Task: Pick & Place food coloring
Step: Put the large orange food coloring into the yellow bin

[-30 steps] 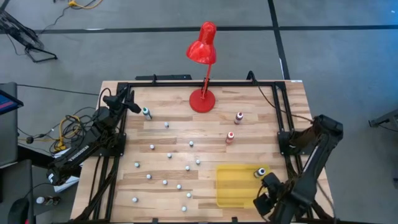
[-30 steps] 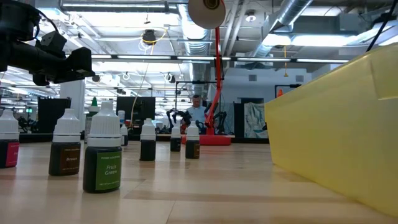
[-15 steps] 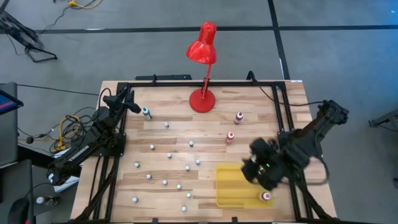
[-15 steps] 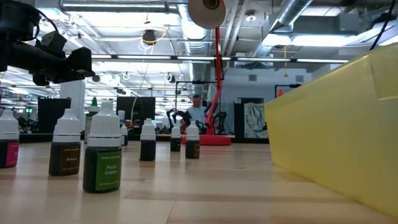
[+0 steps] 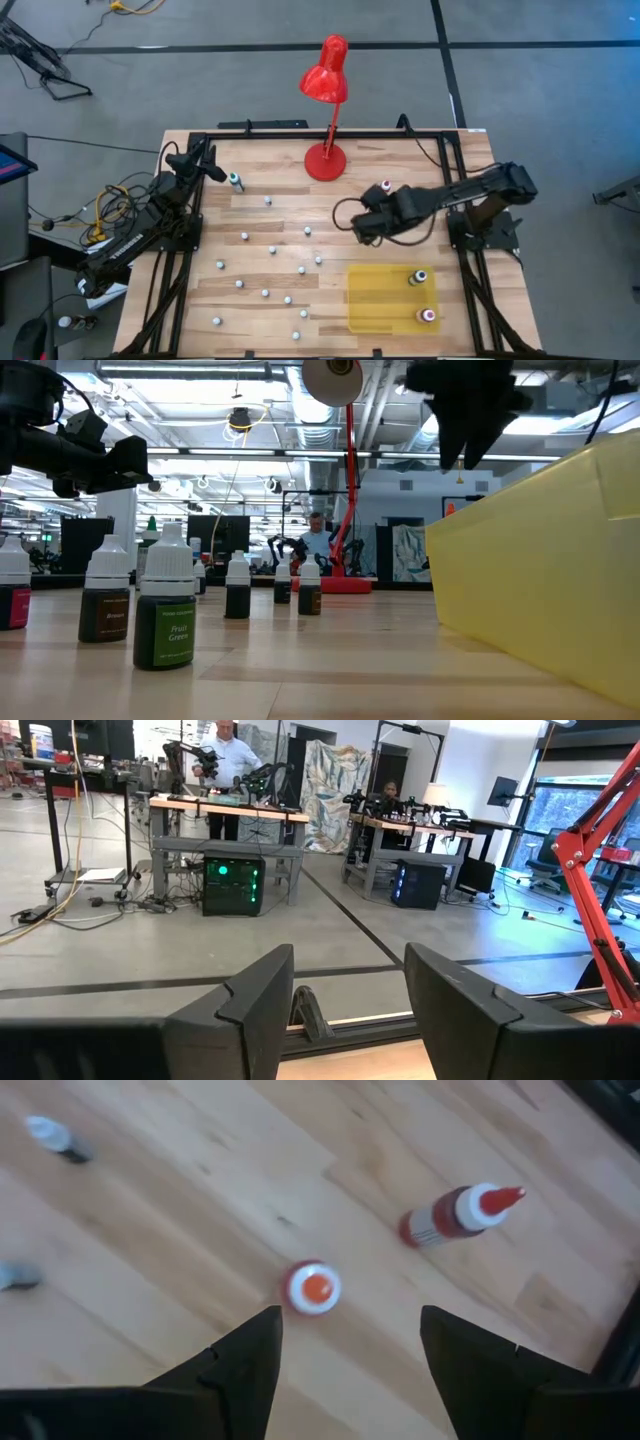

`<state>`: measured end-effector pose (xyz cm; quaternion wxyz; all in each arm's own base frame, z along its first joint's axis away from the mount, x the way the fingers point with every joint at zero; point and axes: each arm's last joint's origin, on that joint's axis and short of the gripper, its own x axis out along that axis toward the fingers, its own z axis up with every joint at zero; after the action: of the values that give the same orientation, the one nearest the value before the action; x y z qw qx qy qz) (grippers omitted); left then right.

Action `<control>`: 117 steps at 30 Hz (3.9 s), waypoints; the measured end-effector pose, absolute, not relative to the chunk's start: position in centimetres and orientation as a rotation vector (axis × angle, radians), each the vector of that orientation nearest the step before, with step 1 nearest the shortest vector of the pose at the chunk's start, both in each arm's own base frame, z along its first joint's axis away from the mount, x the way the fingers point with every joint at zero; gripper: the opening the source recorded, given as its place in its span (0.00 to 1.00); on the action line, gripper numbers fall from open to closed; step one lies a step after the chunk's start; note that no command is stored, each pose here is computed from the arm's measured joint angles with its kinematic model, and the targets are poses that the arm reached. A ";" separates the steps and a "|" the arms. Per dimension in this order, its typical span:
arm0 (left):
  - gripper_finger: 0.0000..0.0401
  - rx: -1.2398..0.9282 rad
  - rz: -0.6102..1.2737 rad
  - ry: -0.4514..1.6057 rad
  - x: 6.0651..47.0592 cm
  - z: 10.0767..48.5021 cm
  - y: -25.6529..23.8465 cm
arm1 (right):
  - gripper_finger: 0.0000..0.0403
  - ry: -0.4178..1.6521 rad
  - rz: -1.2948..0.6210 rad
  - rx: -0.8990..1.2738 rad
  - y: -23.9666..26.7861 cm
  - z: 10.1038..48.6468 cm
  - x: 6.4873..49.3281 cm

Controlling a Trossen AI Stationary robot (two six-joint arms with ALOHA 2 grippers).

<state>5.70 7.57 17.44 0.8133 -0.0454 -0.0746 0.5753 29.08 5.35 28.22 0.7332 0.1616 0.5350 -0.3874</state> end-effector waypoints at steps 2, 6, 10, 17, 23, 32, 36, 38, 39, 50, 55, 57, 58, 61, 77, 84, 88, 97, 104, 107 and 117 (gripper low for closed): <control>0.46 -0.097 1.228 -0.159 5.7 17.4 7.6 | 0.56 1.191 -0.859 0.351 4.7 27.9 29.5; 0.46 -0.097 1.228 -0.159 5.7 17.4 7.6 | 0.57 1.204 -0.874 0.359 4.1 27.0 30.4; 0.46 -0.097 1.228 -0.159 5.7 17.4 7.6 | 0.59 1.211 -0.870 0.388 3.7 26.5 30.5; 0.46 -0.097 1.229 -0.159 5.7 17.4 7.6 | 0.61 1.164 -0.813 0.463 3.3 24.8 29.2; 0.46 -0.097 1.228 -0.159 5.7 17.4 7.6 | 0.61 1.094 -0.742 0.568 3.0 23.0 27.8; 0.46 -0.097 1.228 -0.159 5.7 17.4 7.6 | 0.61 1.095 -0.750 0.560 2.1 21.3 28.0; 0.46 -0.097 1.228 -0.159 5.7 17.4 7.6 | 0.61 1.111 -0.758 0.549 1.8 20.9 28.2; 0.46 -0.097 1.228 -0.159 5.7 17.4 7.6 | 0.60 1.107 -0.757 0.548 1.7 20.9 28.2; 0.46 -0.097 1.228 -0.159 5.7 17.4 7.6 | 0.58 1.106 -0.756 0.549 1.7 20.9 28.2; 0.46 -0.097 1.229 -0.159 5.7 17.4 7.6 | 0.25 1.121 -0.730 0.574 1.8 20.9 28.2; 0.46 -0.097 1.228 -0.159 5.7 17.4 7.6 | 0.25 1.129 -0.714 0.577 2.0 21.0 28.2; 0.46 -0.097 1.228 -0.159 5.7 17.4 7.6 | 0.25 1.139 -0.702 0.573 2.4 21.3 28.2; 0.46 -0.097 1.228 -0.159 5.7 17.4 7.6 | 0.25 1.140 -0.700 0.563 2.6 21.5 28.2; 0.46 -0.097 1.229 -0.159 5.7 17.4 7.6 | 0.25 1.108 -0.679 0.537 3.3 23.1 28.1; 0.46 -0.097 1.228 -0.159 5.7 17.4 7.6 | 0.25 1.016 -0.509 0.646 13.0 30.7 25.2; 0.46 -0.097 1.228 -0.159 5.7 17.4 7.6 | 0.25 1.069 -0.560 0.728 17.9 28.7 23.6; 0.46 -0.097 1.229 -0.157 5.7 17.4 7.6 | 0.25 1.098 -0.591 0.724 20.5 27.8 23.6; 0.46 -0.097 1.228 -0.157 5.7 17.4 7.6 | 0.27 1.166 -0.731 0.631 24.6 25.9 22.7; 0.46 -0.097 1.228 -0.157 5.7 17.4 7.6 | 0.28 1.167 -0.836 0.659 25.9 25.4 20.4; 0.46 -0.097 1.228 -0.157 5.7 17.4 7.6 | 0.26 1.200 -0.872 0.646 26.0 25.4 19.7; 0.46 -0.097 1.229 -0.157 5.7 17.4 7.6 | 0.29 1.193 -0.952 0.628 25.8 22.8 18.2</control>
<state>5.71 7.59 17.43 0.8132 -0.0456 -0.0736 0.5756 18.24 25.82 22.77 0.6784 0.2797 0.5311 -0.4236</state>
